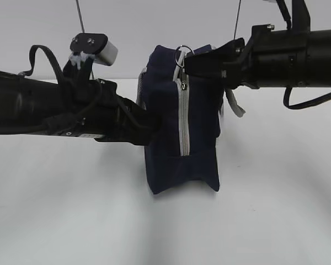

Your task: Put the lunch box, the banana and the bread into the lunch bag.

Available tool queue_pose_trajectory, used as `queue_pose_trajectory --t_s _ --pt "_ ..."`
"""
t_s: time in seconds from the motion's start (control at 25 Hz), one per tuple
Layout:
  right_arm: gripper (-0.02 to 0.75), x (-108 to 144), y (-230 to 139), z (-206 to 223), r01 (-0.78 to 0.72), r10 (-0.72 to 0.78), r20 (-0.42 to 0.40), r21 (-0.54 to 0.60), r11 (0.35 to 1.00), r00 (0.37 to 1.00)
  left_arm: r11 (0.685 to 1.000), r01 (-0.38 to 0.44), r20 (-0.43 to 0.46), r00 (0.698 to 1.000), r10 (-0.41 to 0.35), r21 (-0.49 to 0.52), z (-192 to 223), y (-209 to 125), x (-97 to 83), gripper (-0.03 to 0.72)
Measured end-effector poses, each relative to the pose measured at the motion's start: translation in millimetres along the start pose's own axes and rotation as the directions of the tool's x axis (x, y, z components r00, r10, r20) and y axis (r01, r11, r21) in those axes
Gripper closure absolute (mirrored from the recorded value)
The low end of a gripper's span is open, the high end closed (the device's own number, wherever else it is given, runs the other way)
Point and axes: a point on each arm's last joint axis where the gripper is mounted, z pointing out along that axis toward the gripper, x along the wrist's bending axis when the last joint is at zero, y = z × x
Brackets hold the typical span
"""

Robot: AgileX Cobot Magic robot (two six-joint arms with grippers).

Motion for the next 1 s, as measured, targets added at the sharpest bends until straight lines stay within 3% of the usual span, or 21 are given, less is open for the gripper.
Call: queue_pose_trajectory --t_s 0.72,1.0 --pt "0.754 -8 18 0 0.009 -0.007 0.07 -0.033 0.999 0.998 0.999 -0.035 0.048 0.998 0.035 0.007 0 -1 -4.3 0.682" --pt "0.754 -6 17 0 0.017 -0.017 0.052 0.003 1.0 0.998 0.998 -0.054 0.051 0.997 0.053 0.016 0 -2 -4.4 0.683"
